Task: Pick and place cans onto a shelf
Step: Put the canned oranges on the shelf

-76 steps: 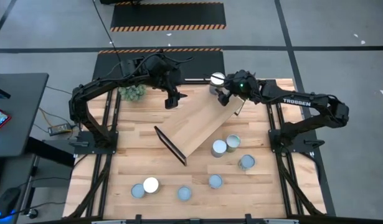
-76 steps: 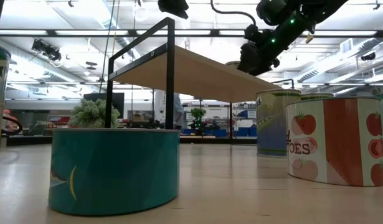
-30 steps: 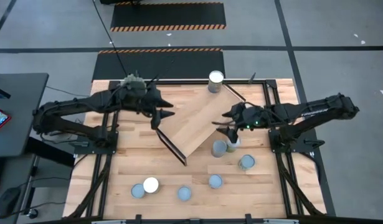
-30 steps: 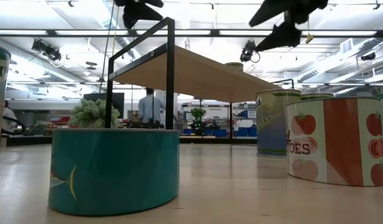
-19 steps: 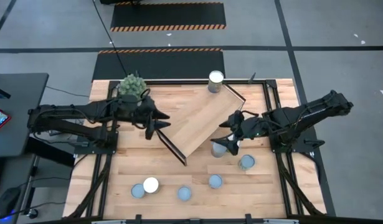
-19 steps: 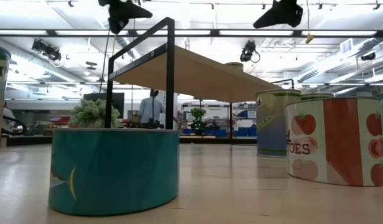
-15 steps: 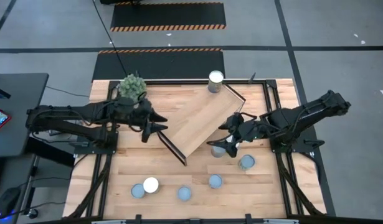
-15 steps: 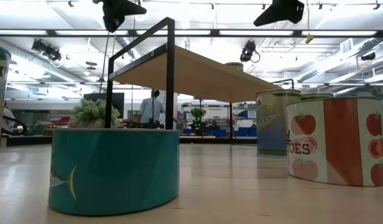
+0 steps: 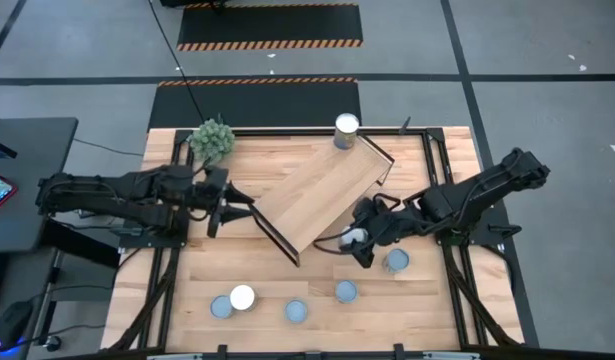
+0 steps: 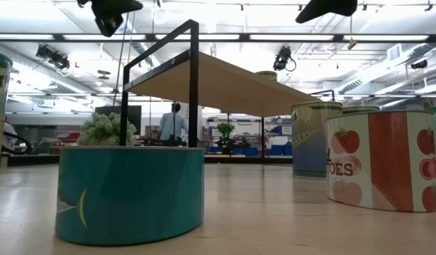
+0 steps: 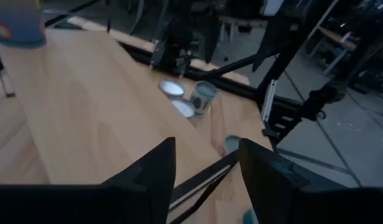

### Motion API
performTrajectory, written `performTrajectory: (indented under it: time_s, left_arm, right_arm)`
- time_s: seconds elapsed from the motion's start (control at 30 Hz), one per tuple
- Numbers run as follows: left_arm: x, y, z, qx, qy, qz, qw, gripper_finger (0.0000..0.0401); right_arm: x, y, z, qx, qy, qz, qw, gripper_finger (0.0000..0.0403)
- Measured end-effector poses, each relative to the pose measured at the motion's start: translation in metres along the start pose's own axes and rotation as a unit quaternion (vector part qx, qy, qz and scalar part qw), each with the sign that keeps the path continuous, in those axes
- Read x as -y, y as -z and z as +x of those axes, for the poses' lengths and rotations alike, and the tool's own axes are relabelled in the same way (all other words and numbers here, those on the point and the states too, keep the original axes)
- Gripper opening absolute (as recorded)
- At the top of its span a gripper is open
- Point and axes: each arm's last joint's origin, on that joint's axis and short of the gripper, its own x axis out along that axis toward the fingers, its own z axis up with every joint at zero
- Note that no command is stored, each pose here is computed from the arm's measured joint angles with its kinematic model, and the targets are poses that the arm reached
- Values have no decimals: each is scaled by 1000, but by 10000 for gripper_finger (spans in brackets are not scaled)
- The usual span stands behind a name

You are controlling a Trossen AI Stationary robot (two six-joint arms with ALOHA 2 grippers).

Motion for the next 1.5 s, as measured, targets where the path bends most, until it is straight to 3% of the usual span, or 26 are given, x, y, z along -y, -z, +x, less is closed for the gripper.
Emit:
performTrajectory:
  time_s: [0.23, 0.53, 0.87, 1.07, 1.33, 1.5]
  left_arm:
    - [-4, 16, -8, 4, 7, -8, 1000, 180]
    - [-9, 27, -6, -13, -7, -45, 999, 185]
    - [-11, 27, -6, -5, -46, -36, 998, 248]
    - [-12, 27, -6, -2, -54, -32, 998, 282]
    - [-12, 27, -6, 0, -54, -48, 997, 277]
    - [-12, 27, -6, -1, -55, -48, 997, 275]
  right_arm:
    - [-7, 7, 3, -42, 9, -14, 999, 384]
    - [7, 18, -4, -142, 33, -89, 985, 384]
    - [29, 20, -7, -204, 105, -175, 957, 390]
    - [44, 10, -5, -220, 131, -187, 948, 398]
    - [62, 8, 7, -252, 137, -176, 942, 399]
    - [68, 6, 8, -262, 138, -201, 934, 399]
